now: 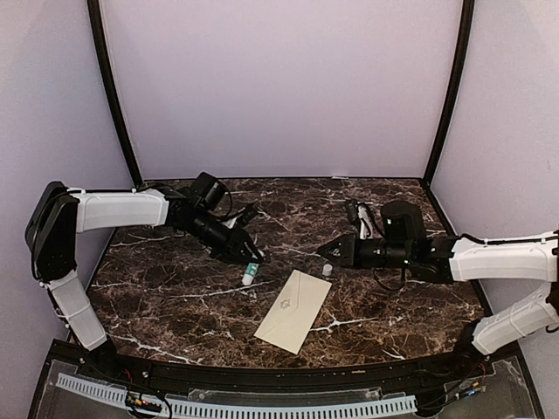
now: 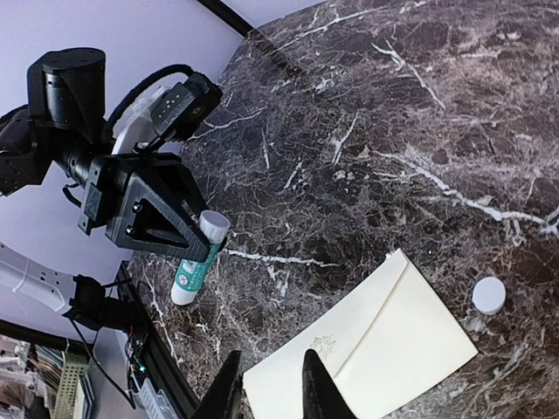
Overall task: Place the letter into the envelope and seal it
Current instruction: Screw the solid glue.
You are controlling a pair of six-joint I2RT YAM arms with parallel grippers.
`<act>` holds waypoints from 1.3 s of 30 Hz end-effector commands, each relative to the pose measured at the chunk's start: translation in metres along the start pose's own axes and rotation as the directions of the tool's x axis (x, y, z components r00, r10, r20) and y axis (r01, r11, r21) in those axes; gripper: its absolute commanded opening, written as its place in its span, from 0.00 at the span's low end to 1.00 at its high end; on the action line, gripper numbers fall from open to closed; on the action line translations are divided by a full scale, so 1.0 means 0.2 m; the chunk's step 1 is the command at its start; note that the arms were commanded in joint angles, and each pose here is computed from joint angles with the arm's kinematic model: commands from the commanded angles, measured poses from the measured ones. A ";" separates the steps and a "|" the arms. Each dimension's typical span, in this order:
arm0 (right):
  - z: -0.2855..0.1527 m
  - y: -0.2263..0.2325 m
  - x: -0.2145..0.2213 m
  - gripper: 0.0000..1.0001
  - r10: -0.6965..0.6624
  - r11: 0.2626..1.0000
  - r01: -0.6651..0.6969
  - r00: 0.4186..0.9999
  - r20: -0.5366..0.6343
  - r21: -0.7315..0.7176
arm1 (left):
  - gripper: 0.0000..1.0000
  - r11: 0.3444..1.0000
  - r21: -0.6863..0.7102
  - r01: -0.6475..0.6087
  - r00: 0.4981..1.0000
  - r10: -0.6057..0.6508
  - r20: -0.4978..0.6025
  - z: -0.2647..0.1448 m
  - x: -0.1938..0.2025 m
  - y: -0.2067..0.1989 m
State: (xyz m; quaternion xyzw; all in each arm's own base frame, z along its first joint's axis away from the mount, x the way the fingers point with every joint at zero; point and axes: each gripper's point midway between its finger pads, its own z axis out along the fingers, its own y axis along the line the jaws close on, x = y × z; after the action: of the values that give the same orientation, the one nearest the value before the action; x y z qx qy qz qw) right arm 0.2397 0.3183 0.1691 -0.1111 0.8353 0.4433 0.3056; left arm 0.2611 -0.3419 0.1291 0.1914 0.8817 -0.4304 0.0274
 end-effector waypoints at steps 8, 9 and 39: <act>0.01 0.15 -0.07 0.53 -0.076 0.994 0.081 0.994 0.078 -0.074 | 0.00 0.997 0.080 0.012 0.951 -0.036 0.308 -0.22 -0.11 -0.09; 0.03 0.17 -0.07 0.58 -0.084 0.992 0.091 0.994 0.076 -0.087 | 0.00 0.995 0.097 0.031 0.941 -0.061 0.332 -0.24 -0.13 -0.10; 0.10 0.79 -0.16 0.65 -0.226 0.867 0.230 0.972 0.062 -0.441 | 0.00 0.824 -0.070 -0.562 0.727 0.532 0.434 -0.44 0.00 -0.40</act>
State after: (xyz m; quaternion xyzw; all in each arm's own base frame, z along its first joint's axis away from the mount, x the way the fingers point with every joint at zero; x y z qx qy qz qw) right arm 0.2101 0.4201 0.2513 -0.2554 0.7305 0.5469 0.3195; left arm 0.2537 -0.3190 0.2272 0.2745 0.7684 -0.4939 0.3005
